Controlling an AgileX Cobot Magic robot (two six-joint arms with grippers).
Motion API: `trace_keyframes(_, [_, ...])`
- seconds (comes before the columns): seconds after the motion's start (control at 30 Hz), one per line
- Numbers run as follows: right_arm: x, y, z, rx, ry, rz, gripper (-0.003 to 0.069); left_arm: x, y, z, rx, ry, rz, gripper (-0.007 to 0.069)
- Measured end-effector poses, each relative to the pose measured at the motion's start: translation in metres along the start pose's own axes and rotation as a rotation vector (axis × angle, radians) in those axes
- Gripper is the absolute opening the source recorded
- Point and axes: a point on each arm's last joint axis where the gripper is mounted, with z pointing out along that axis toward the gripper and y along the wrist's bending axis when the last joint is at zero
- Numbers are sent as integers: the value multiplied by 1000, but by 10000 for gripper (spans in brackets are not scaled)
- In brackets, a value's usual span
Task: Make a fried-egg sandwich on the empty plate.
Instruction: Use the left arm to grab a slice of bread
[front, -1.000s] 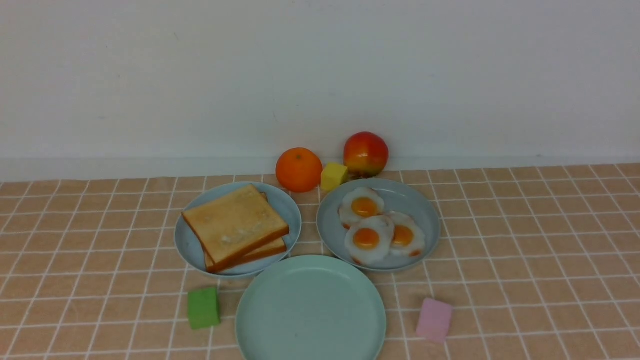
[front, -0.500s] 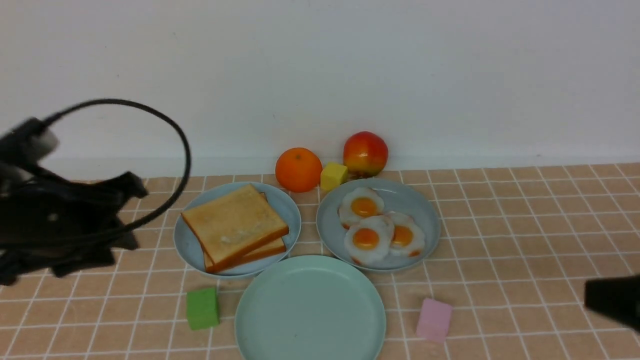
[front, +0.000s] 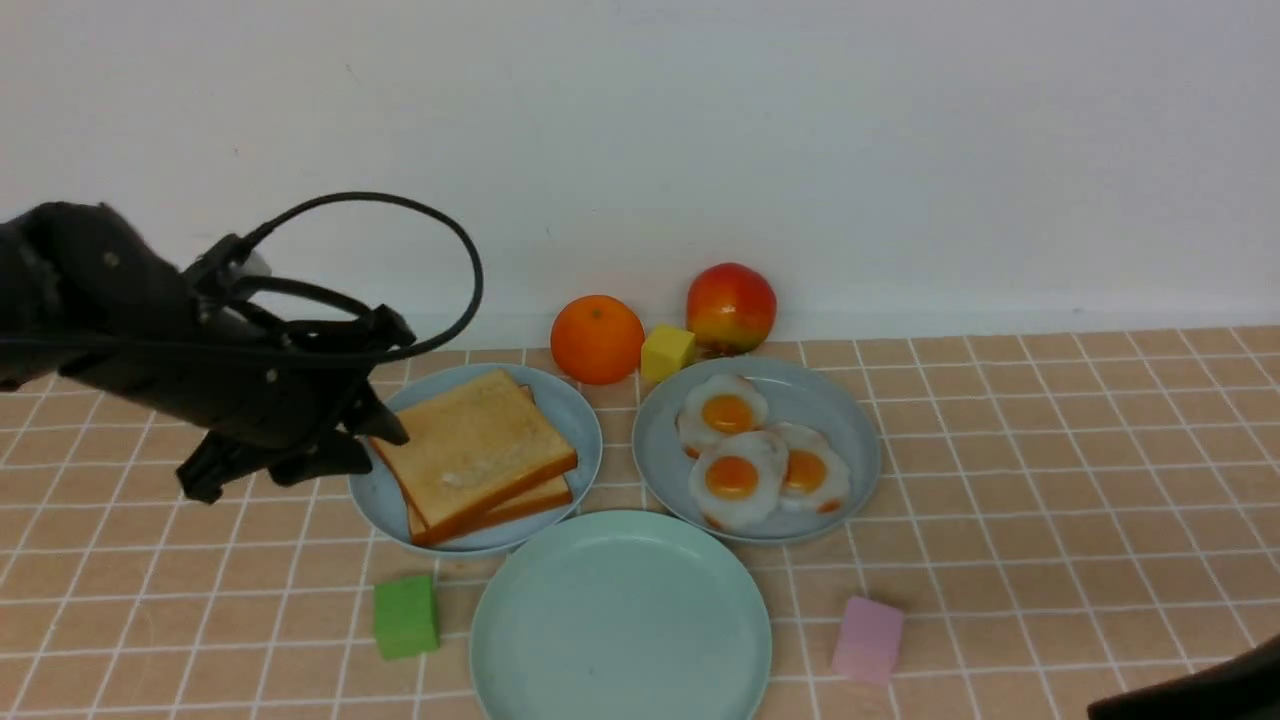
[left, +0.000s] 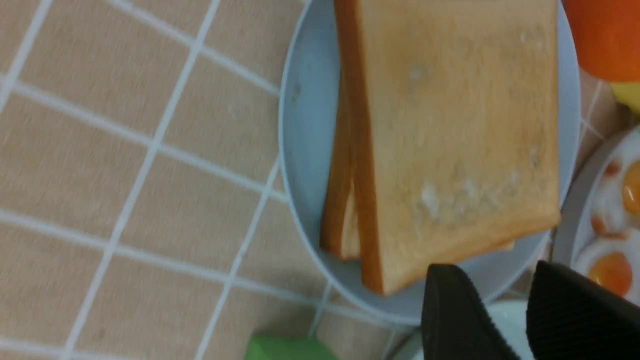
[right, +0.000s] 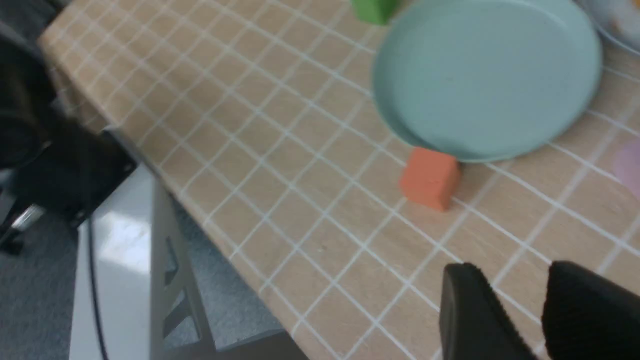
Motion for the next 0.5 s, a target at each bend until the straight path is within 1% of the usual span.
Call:
trace_keyframes(0.2, [-1, 2, 0, -16, -13, -9, 239, -3, 9, 33, -45, 30, -23, 239])
trace_keyframes(0.27, [-1, 2, 0, -16, -13, -9, 239, -2, 16, 49, -64, 38, -55, 239])
trace_keyframes(0.5, [-1, 2, 0, -17, -13, -8, 239, -2, 24, 73, -76, 44, -122, 239])
